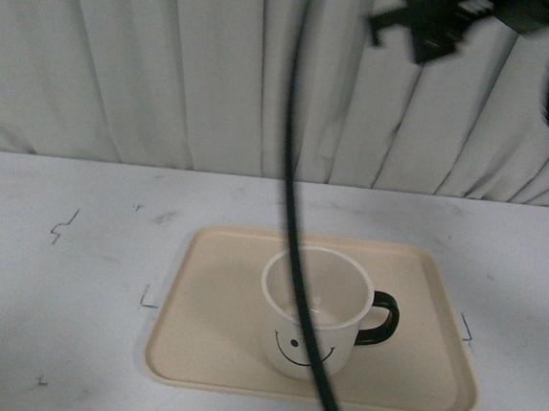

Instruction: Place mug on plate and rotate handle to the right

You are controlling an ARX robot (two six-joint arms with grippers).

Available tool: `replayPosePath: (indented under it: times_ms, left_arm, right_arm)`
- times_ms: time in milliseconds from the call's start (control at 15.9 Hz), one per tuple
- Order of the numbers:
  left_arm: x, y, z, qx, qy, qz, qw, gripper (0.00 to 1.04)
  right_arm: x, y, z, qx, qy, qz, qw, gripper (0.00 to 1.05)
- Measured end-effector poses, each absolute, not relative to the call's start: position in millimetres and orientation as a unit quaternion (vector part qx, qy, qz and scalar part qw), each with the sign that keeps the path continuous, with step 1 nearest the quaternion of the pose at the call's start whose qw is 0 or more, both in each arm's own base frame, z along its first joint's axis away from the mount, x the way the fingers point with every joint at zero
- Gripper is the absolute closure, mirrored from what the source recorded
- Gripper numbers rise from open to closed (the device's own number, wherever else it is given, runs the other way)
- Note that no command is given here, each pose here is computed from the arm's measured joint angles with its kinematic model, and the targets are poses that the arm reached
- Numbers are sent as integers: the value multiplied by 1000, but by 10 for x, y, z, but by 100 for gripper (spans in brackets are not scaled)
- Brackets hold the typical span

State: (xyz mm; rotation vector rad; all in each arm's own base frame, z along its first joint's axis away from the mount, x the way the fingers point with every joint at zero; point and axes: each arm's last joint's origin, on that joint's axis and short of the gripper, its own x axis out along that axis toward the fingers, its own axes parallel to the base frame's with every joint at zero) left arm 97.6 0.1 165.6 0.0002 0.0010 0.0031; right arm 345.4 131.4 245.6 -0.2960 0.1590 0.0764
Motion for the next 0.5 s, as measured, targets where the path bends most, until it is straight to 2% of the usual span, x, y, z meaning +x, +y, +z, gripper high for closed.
replayPosePath:
  times_ms: [63, 126, 252, 315, 378, 504]
  left_arm:
    - [976, 1, 1656, 0, 1, 1, 1000, 7]
    - [976, 0, 1655, 0, 1, 0, 1000, 7]
    - [976, 0, 1656, 0, 1, 0, 1000, 7]
    - [976, 0, 1656, 0, 1, 0, 1000, 7]
    - [976, 0, 1656, 0, 1, 0, 1000, 7]
    - [976, 0, 1656, 0, 1, 0, 1000, 7]
  right_arm:
    - [3352, 1113, 2300, -102, 66, 5, 993, 56]
    - [3127, 838, 2130, -56, 42, -25, 997, 69]
    - [2815, 726, 2151, -19, -8, -5, 1000, 85]
    - [2644, 643, 2172, -8, -28, 5, 1000, 98]
    - [2541, 570, 2109, -7, -22, 7, 1000, 103]
    - [2319, 396, 1874, -12, 15, -4, 1000, 103]
